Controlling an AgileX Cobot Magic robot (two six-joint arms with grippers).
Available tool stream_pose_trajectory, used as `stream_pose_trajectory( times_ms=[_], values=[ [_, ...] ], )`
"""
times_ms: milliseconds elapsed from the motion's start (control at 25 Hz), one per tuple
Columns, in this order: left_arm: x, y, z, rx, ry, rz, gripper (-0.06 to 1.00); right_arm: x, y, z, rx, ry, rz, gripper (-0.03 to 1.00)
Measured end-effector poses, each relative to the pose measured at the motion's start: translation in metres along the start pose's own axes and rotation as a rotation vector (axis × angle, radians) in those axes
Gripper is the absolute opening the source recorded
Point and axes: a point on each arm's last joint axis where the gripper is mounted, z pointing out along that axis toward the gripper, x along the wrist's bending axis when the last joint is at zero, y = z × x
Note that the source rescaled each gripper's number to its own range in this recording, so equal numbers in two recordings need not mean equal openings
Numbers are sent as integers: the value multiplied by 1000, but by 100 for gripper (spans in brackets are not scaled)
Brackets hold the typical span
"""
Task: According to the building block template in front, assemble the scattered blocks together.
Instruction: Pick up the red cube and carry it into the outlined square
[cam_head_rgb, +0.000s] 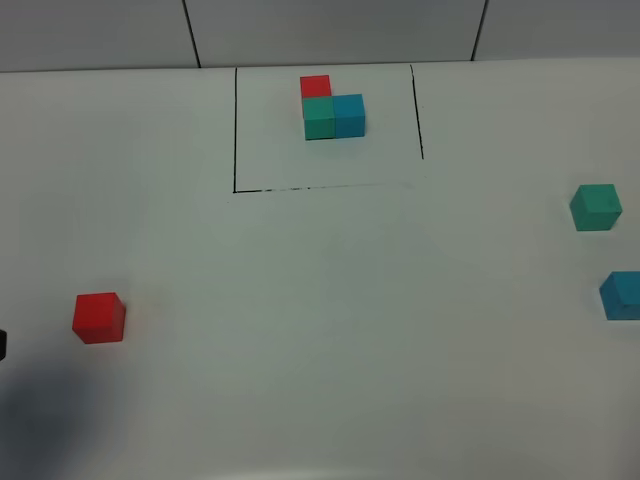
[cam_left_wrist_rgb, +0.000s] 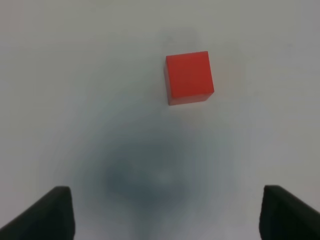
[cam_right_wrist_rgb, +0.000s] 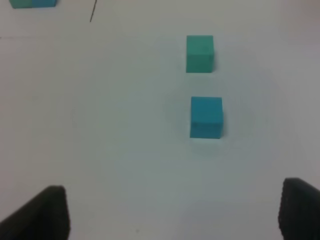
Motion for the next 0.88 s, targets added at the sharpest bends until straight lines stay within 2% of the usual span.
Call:
stream_pose_trajectory(
  times_ms=[480, 880],
  values=[
    [1, 43, 50, 135, -16, -25, 68, 0, 0, 0, 0, 0, 0, 81],
    [0, 68, 99, 289, -44, -86, 68, 0, 0, 0, 0, 0, 0, 81]
  ],
)
